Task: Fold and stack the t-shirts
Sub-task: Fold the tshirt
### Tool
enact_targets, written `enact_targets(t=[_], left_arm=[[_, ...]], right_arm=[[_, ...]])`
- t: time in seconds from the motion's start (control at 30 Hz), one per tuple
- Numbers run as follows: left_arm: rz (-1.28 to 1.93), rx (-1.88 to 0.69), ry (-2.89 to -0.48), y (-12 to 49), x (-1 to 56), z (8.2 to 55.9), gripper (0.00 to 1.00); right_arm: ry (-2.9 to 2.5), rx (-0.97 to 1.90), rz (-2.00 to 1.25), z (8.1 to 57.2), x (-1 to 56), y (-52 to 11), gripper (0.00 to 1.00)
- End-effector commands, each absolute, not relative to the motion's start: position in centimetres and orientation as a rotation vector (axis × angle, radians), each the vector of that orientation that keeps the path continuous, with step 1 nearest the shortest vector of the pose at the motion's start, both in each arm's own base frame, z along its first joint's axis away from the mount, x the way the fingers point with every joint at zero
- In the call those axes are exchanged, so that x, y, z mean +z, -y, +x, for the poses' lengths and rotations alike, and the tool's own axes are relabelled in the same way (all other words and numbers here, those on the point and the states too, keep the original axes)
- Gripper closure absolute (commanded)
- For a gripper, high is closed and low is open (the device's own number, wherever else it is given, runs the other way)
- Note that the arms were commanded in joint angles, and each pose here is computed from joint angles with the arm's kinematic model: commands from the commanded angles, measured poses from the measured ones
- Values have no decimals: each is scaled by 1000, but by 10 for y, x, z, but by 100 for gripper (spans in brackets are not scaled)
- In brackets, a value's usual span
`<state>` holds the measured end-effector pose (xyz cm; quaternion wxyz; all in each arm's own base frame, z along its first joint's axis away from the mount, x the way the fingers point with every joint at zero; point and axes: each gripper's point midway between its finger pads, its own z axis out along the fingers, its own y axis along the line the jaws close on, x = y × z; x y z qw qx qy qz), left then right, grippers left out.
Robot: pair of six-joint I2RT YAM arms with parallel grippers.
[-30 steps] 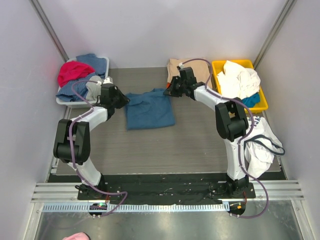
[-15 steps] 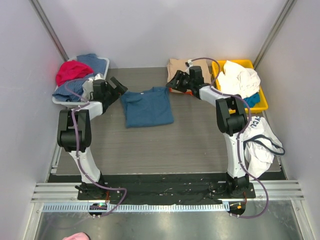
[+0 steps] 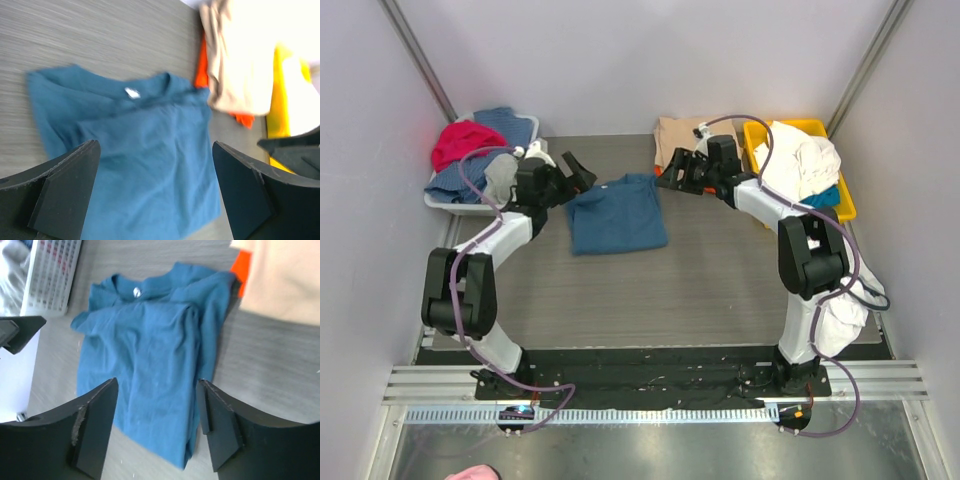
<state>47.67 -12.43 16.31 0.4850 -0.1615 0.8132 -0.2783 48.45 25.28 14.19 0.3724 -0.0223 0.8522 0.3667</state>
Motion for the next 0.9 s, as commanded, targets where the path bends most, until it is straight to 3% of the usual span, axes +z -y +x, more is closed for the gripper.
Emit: enact_targets(t=[0.0, 0.27, 0.63, 0.87], left_arm=[[-257, -558, -2038, 147, 165, 448, 0], [-189, -448, -2156, 171, 117, 401, 0], [-175, -421, -2240, 182, 69, 403, 0], [-186, -359, -2300, 173, 43, 394, 0]], right_arm=[[-2245, 851, -154, 460, 145, -253, 23], [-2338, 695, -285, 444, 123, -287, 13], [-2406, 706, -299, 442, 82, -321, 13], [-2498, 622, -274, 430, 32, -305, 13]])
